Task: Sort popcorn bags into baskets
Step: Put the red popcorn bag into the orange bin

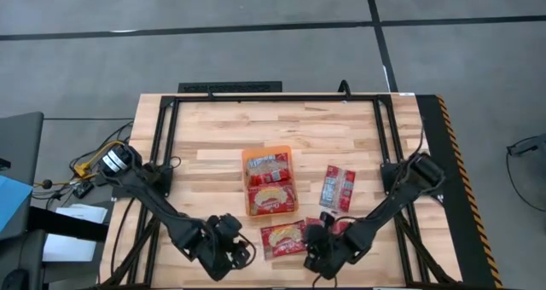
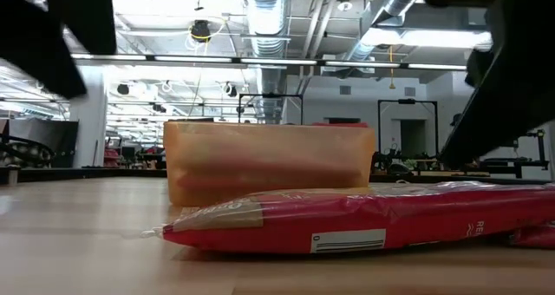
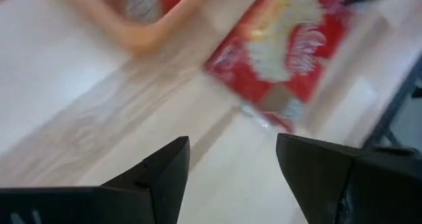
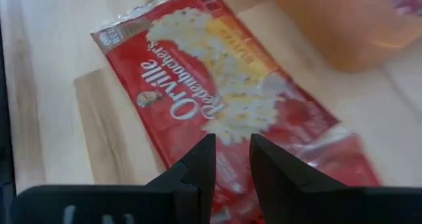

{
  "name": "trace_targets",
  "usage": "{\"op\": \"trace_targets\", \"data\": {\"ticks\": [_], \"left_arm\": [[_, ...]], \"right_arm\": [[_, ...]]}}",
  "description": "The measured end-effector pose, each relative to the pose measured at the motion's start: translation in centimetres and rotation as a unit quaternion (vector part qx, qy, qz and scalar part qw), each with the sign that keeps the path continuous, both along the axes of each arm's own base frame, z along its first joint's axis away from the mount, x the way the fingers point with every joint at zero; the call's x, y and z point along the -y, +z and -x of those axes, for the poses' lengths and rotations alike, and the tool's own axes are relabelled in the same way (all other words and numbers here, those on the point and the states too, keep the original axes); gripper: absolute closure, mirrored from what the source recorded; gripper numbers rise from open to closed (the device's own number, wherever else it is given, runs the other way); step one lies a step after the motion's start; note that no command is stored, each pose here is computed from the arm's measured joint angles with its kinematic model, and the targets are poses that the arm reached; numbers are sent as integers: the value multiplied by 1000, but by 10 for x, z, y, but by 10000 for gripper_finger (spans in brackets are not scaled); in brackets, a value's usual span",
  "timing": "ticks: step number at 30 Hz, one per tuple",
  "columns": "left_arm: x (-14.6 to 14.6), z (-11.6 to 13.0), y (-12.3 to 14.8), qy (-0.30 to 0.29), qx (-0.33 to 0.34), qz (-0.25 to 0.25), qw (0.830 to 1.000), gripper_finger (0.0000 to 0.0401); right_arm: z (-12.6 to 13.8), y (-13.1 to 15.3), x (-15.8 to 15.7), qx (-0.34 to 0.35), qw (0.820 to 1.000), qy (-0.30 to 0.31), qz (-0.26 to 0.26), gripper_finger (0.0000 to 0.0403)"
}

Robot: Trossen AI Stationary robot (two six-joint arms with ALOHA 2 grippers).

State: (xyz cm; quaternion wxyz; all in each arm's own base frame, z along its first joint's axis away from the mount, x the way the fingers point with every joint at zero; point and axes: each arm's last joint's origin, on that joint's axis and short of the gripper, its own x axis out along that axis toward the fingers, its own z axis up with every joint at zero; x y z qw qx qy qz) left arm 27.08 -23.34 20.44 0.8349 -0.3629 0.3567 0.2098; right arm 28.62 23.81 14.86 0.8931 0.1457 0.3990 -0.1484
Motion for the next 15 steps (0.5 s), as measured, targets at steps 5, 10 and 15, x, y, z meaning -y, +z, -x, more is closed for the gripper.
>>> {"op": "trace_targets", "data": {"ticks": [5, 10, 15], "left_arm": [[-11, 12, -43, 27, 17, 48, 998, 186], [-18, 19, -65, 39, 40, 80, 995, 186], [-22, 23, -72, 46, 46, 96, 993, 186]], "right_arm": [[-18, -12, -3, -11, 1000, 2, -9, 285], [-44, -22, -4, -22, 999, 41, -21, 285], [-70, -24, -3, -26, 997, 74, -11, 285]]}}
